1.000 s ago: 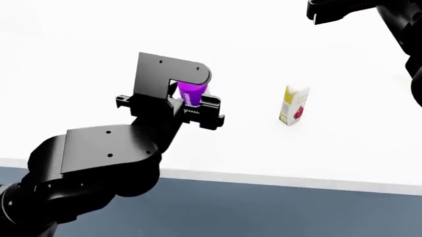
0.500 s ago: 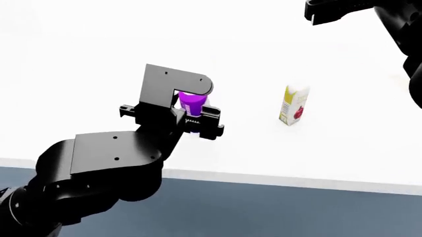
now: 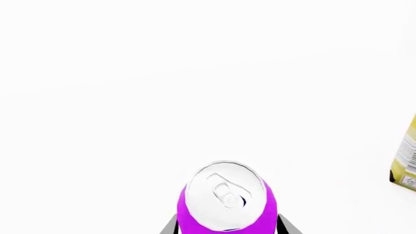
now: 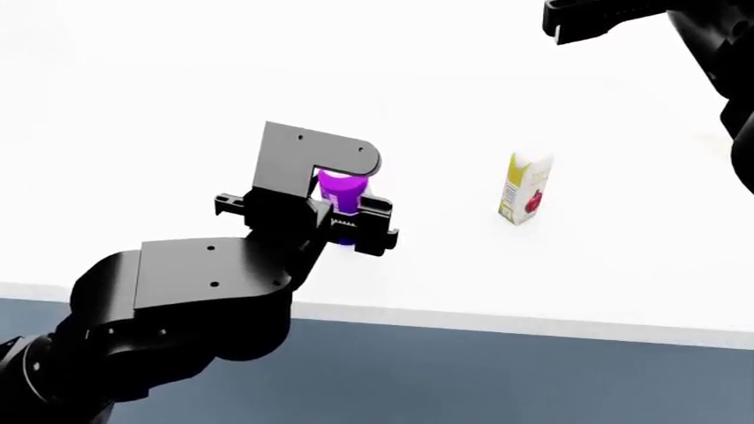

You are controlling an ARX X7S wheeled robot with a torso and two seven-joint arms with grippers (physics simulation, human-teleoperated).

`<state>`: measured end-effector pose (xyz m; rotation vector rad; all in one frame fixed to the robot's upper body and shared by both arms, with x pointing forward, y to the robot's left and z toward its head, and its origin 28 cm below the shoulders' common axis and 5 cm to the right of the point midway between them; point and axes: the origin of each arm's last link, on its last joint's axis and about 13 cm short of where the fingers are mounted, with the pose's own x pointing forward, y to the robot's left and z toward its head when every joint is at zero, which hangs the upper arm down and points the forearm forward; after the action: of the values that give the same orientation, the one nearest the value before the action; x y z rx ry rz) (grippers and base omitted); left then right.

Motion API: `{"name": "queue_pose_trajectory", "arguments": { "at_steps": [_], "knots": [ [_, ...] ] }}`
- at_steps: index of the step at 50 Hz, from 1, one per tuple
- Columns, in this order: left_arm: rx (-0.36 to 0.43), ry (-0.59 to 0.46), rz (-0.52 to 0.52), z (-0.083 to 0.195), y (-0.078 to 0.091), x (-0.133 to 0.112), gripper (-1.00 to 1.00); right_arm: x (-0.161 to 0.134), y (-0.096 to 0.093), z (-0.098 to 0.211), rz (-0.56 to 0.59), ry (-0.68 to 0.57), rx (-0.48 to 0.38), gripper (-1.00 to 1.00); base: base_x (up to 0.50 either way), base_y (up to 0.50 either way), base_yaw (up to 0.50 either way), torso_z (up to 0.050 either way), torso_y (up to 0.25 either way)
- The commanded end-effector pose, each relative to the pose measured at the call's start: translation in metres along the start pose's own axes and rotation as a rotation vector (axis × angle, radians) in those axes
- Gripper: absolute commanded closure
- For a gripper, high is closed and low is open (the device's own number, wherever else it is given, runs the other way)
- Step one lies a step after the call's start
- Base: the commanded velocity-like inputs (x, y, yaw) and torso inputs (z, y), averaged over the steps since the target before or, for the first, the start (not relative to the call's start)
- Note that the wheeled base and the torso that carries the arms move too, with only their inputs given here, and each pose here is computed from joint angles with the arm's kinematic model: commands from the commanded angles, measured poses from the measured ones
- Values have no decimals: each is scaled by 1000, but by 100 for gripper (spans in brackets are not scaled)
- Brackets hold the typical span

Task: Move the drinks to the dining counter.

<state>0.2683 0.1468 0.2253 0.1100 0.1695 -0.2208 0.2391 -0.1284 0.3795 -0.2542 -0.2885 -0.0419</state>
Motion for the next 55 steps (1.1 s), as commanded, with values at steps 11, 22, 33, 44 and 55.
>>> {"name": "queue_pose_trajectory", "arguments": {
  "at_steps": [11, 22, 33, 44, 55],
  "knots": [
    [-3, 51, 17, -6, 0, 1, 100, 0, 0, 1, 5, -6, -3, -100, 0, 0, 0, 0, 0],
    [-15, 52, 9, -4, 0, 1, -100, 0, 1, 1, 6, -6, -2, -100, 0, 0, 0, 0, 0],
    [-17, 50, 8, -3, -1, -1, -100, -1, 1, 3, 9, -14, -1, -100, 0, 0, 0, 0, 0],
    [-61, -37, -63, 20, -5, -14, -100, -1, 1, 4, 12, -19, -3, -100, 0, 0, 0, 0, 0],
    [-116, -154, -203, 53, -16, -46, -100, -1, 1, 6, 17, -26, -6, -100, 0, 0, 0, 0, 0]
  ]
}}
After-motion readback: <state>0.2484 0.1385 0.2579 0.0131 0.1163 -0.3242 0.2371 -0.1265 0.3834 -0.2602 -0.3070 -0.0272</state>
